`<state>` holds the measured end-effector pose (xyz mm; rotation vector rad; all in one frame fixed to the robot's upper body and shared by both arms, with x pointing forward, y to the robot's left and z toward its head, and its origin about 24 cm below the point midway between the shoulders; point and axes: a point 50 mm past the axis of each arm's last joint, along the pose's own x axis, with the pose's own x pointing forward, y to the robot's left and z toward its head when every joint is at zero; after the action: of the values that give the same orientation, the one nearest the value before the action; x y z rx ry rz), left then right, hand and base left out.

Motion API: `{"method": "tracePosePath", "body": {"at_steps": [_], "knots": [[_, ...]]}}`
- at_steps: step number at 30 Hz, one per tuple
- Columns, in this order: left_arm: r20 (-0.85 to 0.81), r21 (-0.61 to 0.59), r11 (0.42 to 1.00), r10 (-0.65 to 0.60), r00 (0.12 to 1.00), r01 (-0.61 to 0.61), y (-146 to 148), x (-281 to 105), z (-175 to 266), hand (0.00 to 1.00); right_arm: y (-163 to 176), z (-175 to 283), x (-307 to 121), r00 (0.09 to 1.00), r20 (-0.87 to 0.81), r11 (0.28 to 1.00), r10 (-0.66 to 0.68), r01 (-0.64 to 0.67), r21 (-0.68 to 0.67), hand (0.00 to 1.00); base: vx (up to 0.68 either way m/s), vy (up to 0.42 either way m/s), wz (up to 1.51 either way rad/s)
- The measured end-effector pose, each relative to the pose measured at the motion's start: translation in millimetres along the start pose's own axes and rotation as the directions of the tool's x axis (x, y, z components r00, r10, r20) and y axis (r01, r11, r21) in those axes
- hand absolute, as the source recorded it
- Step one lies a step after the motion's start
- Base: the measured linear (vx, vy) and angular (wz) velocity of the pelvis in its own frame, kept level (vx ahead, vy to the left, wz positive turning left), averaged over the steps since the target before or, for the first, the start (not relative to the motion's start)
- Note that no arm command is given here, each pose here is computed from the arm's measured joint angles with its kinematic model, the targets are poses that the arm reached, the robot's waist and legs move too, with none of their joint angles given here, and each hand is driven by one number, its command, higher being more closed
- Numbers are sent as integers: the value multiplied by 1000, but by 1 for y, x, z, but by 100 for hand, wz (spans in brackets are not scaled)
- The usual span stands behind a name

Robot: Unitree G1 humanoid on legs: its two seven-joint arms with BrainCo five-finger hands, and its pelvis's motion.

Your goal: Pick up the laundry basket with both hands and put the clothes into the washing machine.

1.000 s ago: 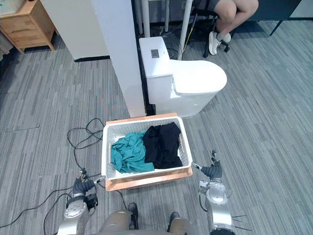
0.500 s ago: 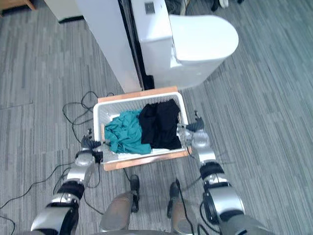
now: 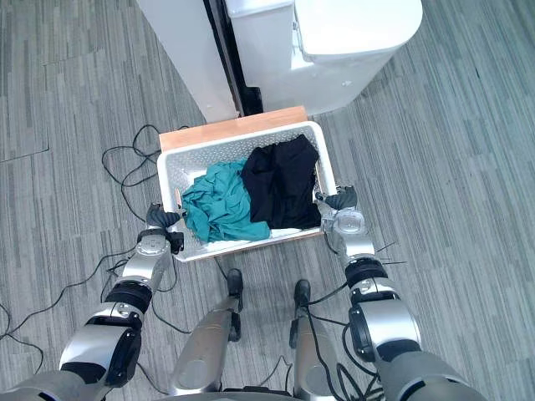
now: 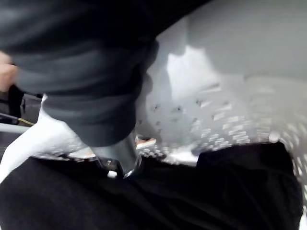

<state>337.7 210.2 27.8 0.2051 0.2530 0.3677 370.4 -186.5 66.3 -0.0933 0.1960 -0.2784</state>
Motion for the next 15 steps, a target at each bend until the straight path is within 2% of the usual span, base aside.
{"method": "tracePosePath", "body": {"at_steps": [5,10,15], "knots": [[70,-77,997,-12,997,18,0,-22,-2,100,-11,-6,-18,997,71,999,-23,22,26,100,-80,3,-14],[137,-145,989,-23,990,43,5,-63,-13,100,-28,-12,-55,982,185,999,-46,44,17,100,-29,-3,-12],[116,-185,976,-91,989,111,4,-101,-33,100,-44,-29,-92,976,204,997,-82,80,19,100,50,-10,-38]]}}
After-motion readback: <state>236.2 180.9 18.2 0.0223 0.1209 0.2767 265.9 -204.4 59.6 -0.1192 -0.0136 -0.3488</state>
